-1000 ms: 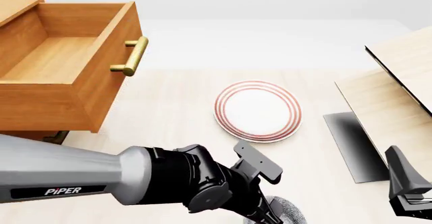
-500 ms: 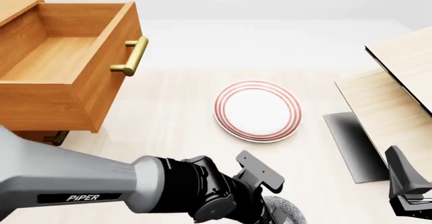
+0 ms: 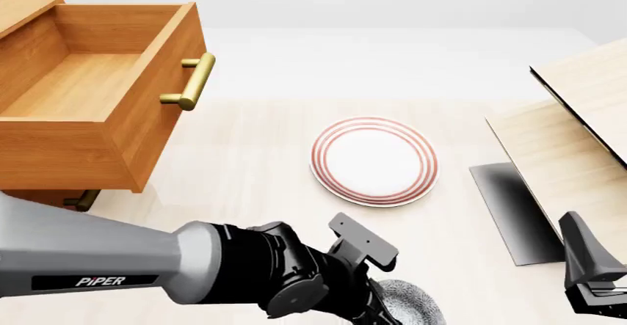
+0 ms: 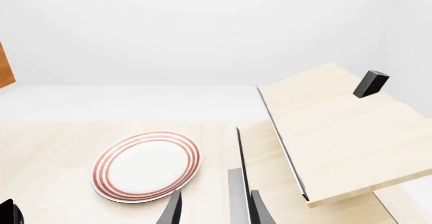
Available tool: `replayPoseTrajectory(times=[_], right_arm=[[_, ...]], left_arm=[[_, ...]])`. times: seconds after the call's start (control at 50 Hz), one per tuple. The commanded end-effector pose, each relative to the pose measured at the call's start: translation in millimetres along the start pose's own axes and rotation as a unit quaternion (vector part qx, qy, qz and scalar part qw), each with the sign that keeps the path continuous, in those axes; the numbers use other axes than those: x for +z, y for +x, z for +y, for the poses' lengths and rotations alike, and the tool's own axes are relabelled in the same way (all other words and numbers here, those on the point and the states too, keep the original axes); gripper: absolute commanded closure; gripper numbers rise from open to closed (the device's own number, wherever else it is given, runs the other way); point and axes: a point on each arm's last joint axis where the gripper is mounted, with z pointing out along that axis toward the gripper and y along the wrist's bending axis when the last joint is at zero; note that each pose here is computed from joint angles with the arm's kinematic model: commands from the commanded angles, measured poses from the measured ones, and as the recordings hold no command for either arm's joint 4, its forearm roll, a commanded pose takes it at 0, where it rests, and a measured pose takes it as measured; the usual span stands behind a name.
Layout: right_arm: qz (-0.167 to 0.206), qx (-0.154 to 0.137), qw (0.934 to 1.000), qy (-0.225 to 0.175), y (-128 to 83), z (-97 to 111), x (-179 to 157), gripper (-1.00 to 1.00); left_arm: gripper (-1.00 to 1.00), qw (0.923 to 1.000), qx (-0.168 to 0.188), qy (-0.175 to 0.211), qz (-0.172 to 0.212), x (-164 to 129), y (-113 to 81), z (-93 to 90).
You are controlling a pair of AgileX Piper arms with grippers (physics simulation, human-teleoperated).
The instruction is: Open the top drawer of the cabinet and put the bowl in it.
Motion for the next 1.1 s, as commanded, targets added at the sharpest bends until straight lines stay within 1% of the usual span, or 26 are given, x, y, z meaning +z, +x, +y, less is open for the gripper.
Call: replayPoseTrajectory(times=[0.02,0.2,0.3,0.38,0.4,0.42,0.44,0.52,0.56,0.6,0.64,0.74,0.8,0.82,0.86,0.88,0.98,1.02,1.04,1.1], right_arm=[[0.0,0.0,1.0,0.0,0.2,0.0,-0.1,-1.0],[0.0,0.0,1.0,0.0,0.3,0.0,-0.1,-1.0],[0.0,0.0,1.0,0.0,0.2,0.0,-0.1,-1.0],[0.0,0.0,1.0,0.0,0.2,0.0,-0.1,-1.0],[-0.001,0.0,1.0,0.0,0.2,0.0,-0.2,-1.0],[0.0,0.0,1.0,0.0,0.2,0.0,-0.1,-1.0],[0.0,0.0,1.0,0.0,0.2,0.0,-0.1,-1.0],[0.0,0.0,1.0,0.0,0.2,0.0,-0.1,-1.0],[0.0,0.0,1.0,0.0,0.2,0.0,-0.1,-1.0],[0.0,0.0,1.0,0.0,0.2,0.0,-0.1,-1.0],[0.0,0.0,1.0,0.0,0.2,0.0,-0.1,-1.0],[0.0,0.0,1.0,0.0,0.2,0.0,-0.1,-1.0],[0.0,0.0,1.0,0.0,0.2,0.0,-0.1,-1.0],[0.0,0.0,1.0,0.0,0.3,0.0,-0.1,-1.0],[0.0,0.0,1.0,0.0,0.2,0.0,-0.1,-1.0],[0.0,0.0,1.0,0.0,0.3,0.0,-0.1,-1.0],[0.0,0.0,1.0,0.0,0.2,0.0,-0.1,-1.0],[0.0,0.0,1.0,0.0,0.2,0.0,-0.1,-1.0],[0.0,0.0,1.0,0.0,0.2,0.0,-0.1,-1.0],[0.0,0.0,1.0,0.0,0.2,0.0,-0.1,-1.0]], left_arm=[[1.0,0.9999,0.0,-0.006,-0.01,-10.0,-1.3,9.1],[1.0,0.9998,0.001,-0.005,-0.02,-20.2,-8.5,9.3],[1.0,0.9997,-0.001,0.0,-0.024,-23.4,-12.5,3.9],[1.0,0.9997,0.001,-0.002,-0.025,-26.1,-14.8,5.0],[1.0,0.9996,0.002,0.0,-0.027,-28.0,-16.5,2.8],[1.0,0.9996,0.005,-0.001,-0.028,-29.2,-17.3,4.7],[1.0,0.9997,0.0,-0.003,-0.026,-29.7,-17.4,6.5],[1.0,0.9995,0.002,-0.002,-0.031,-34.3,-21.5,5.1],[1.0,0.9996,0.001,-0.01,-0.026,-34.8,-21.5,12.4],[1.0,0.9994,-0.001,-0.006,-0.033,-39.0,-24.3,9.6],[1.0,0.9994,0.001,-0.01,-0.032,-41.3,-25.4,13.8],[1.0,0.9993,-0.004,-0.012,-0.036,-46.7,-29.5,15.6],[1.0,0.9992,0.006,-0.016,-0.037,-50.6,-34.1,18.3],[1.0,0.9992,0.003,-0.014,-0.038,-51.2,-35.4,16.6],[1.0,0.9991,0.006,-0.017,-0.038,-53.9,-38.7,19.1],[1.0,0.9989,0.008,-0.017,-0.042,-57.7,-42.9,18.8],[1.0,0.9989,0.003,-0.02,-0.042,-60.2,-47.5,20.7],[1.0,0.9987,-0.003,-0.022,-0.045,-63.5,-50.2,23.3],[1.0,0.9986,-0.012,-0.022,-0.047,-64.4,-50.6,23.6],[1.0,0.9984,-0.016,-0.022,-0.05,-66.0,-52.1,24.1]])
